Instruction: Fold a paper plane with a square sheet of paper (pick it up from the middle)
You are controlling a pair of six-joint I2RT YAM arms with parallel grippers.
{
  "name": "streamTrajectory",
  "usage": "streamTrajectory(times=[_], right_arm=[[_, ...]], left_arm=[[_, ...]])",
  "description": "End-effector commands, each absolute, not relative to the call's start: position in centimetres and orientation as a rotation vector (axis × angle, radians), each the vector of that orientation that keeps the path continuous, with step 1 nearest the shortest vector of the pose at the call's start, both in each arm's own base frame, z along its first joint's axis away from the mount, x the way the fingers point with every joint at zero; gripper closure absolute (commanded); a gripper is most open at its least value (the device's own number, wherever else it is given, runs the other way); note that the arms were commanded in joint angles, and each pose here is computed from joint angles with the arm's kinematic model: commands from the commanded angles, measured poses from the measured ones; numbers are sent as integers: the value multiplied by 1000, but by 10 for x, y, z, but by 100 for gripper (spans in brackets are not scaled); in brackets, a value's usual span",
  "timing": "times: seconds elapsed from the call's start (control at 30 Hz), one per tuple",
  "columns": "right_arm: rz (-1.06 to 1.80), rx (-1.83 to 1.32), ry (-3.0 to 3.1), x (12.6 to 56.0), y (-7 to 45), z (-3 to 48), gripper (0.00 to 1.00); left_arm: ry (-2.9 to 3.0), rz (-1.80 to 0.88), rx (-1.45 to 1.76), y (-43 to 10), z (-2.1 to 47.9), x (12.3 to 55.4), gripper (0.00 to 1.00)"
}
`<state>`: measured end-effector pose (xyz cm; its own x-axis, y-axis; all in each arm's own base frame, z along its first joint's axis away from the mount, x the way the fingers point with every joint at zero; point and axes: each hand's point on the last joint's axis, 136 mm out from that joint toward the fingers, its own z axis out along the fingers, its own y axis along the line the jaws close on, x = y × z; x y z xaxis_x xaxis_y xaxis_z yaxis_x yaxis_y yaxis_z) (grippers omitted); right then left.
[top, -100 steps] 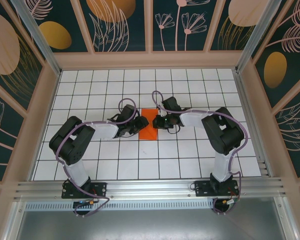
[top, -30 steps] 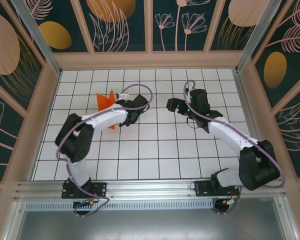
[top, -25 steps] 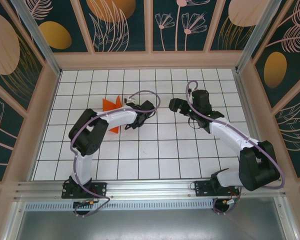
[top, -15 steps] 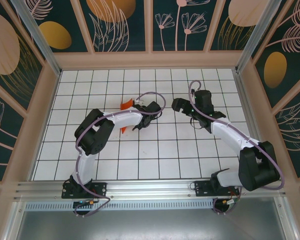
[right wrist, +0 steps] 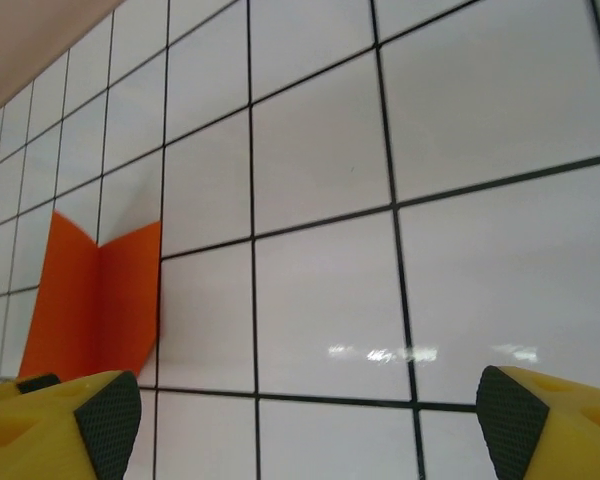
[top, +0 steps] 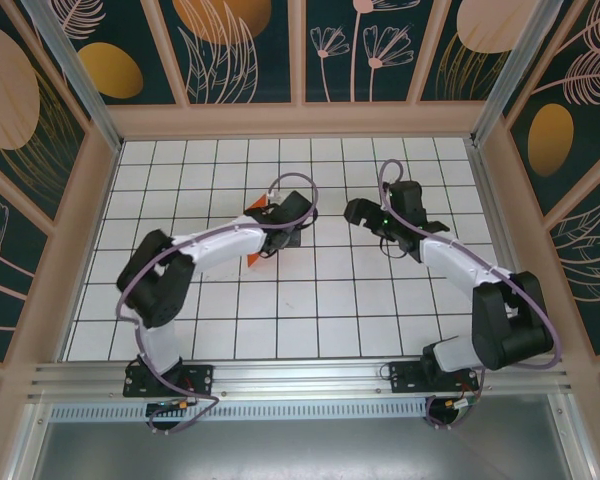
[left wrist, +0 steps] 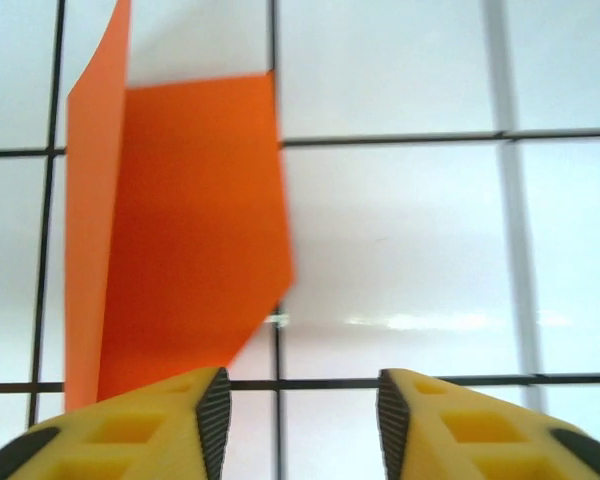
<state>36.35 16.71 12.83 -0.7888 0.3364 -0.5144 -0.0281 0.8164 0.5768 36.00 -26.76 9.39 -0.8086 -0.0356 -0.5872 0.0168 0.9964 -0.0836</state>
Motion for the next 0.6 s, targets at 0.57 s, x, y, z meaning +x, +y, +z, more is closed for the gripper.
streamTrajectory(times=[0.57], right_arm=[[1157,12,2622,317,328,90,27]], left_arm=[[2307,-719,-486,-189,115,333,23]])
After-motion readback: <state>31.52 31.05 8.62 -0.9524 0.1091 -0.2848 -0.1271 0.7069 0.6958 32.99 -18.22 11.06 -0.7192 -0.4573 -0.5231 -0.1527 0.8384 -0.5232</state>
